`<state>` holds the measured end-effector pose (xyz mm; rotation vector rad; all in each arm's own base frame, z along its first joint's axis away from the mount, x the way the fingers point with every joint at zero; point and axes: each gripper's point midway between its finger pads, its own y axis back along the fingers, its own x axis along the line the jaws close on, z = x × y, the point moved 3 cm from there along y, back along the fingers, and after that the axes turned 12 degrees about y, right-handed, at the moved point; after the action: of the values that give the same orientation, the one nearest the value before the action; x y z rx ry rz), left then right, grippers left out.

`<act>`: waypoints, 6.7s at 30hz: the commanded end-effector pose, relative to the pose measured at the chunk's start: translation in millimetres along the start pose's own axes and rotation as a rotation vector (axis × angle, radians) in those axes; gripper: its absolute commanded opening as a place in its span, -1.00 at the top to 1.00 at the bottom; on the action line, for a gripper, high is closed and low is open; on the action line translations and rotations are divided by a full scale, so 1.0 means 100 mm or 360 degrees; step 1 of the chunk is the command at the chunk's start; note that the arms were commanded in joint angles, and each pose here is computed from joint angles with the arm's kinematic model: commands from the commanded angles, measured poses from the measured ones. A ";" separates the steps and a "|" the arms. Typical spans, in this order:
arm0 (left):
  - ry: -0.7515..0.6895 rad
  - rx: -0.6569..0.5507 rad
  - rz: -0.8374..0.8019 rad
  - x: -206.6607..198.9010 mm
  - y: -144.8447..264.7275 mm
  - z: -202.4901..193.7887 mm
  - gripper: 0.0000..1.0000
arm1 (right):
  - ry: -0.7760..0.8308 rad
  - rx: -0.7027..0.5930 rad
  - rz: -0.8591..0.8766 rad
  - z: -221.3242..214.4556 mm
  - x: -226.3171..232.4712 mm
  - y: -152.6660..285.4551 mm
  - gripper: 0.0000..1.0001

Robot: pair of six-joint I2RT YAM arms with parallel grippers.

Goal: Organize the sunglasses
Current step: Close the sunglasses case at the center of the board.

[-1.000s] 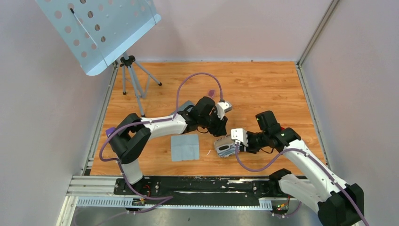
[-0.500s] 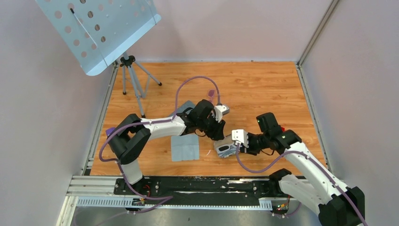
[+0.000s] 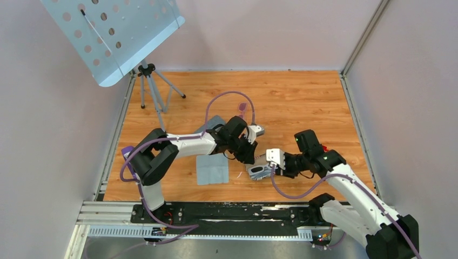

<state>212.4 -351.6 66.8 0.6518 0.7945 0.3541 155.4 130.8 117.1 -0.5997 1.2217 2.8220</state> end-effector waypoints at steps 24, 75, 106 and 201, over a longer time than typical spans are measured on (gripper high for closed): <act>-0.1122 -0.0631 0.0612 -0.24 0.60 0.40 1.00 | 0.0095 -0.0109 -0.0124 0.34 -0.47 0.12 0.34; -0.1574 -0.1179 0.0888 -0.76 0.84 0.32 1.00 | 0.0289 -0.0173 -0.0077 0.38 -0.44 -0.01 -0.42; -0.1461 -0.1246 0.1039 -0.66 0.87 0.27 1.00 | 0.0377 -0.0181 0.0001 0.37 -0.24 0.05 -0.37; -0.1879 -0.1181 0.1164 -0.60 0.59 -0.08 1.00 | 0.0323 -0.0005 -0.0134 0.48 -0.25 0.54 -0.40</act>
<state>172.6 -333.2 116.3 0.4261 -0.6612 0.7074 152.3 123.3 182.3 -1.0488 1.2037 2.6674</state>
